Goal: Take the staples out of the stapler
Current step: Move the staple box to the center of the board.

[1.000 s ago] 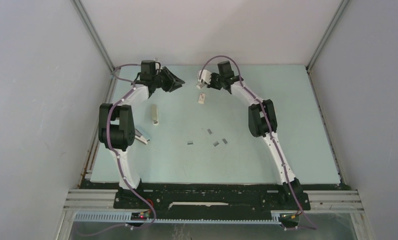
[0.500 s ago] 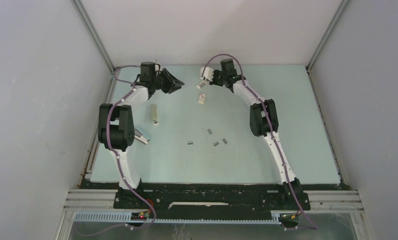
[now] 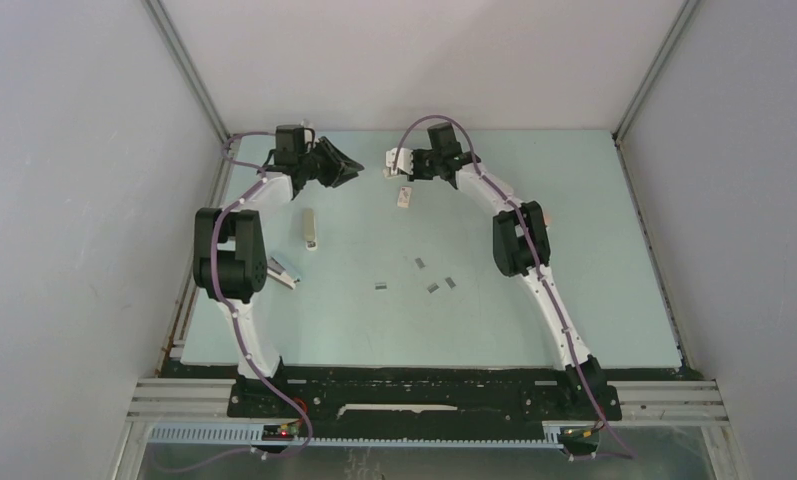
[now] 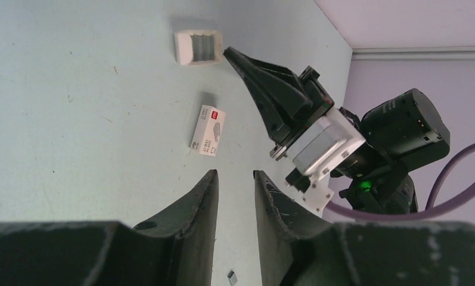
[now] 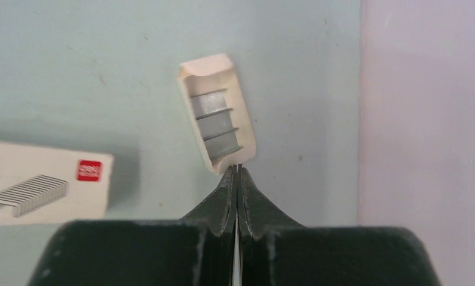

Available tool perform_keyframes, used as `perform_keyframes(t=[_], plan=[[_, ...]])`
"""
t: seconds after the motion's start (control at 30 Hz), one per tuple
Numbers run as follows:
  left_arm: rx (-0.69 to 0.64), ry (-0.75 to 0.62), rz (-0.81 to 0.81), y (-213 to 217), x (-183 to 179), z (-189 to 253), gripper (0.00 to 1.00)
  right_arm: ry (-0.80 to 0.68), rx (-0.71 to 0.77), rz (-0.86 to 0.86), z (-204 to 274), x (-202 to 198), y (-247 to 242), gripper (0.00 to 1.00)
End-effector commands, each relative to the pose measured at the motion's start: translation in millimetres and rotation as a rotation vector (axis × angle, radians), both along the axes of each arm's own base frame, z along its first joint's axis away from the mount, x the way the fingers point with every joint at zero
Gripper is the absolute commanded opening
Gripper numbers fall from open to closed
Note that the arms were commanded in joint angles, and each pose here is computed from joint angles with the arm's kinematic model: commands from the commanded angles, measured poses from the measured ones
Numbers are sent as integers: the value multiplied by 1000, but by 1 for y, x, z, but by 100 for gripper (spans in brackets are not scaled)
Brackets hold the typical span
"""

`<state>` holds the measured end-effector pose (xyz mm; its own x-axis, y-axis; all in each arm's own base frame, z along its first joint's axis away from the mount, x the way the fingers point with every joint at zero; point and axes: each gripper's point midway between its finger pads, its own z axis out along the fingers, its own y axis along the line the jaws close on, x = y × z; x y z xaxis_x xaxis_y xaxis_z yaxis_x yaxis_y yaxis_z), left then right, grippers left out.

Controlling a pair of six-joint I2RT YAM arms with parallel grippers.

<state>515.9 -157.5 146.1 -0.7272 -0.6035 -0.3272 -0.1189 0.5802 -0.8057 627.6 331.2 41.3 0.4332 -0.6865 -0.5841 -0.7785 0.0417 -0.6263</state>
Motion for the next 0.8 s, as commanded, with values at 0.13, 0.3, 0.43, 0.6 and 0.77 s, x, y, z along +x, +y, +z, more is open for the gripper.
perform_keyframes(t=[0.13, 0.3, 0.43, 0.6, 0.77], plan=[[-2, -92, -29, 4, -3, 29, 35, -58, 6, 190, 20, -25, 40, 2], [2, -94, -31, 4, -3, 27, 37, -73, 33, 196, 34, -28, 51, 2], [10, -106, -33, 4, 4, 28, 42, -81, 102, 119, 65, -15, 43, 3], [14, -102, -26, -3, 31, 30, 44, -60, 175, 39, 105, -9, 20, 5], [112, 23, -6, -17, 58, 20, 44, 42, 276, -68, 144, -13, -6, 7]])
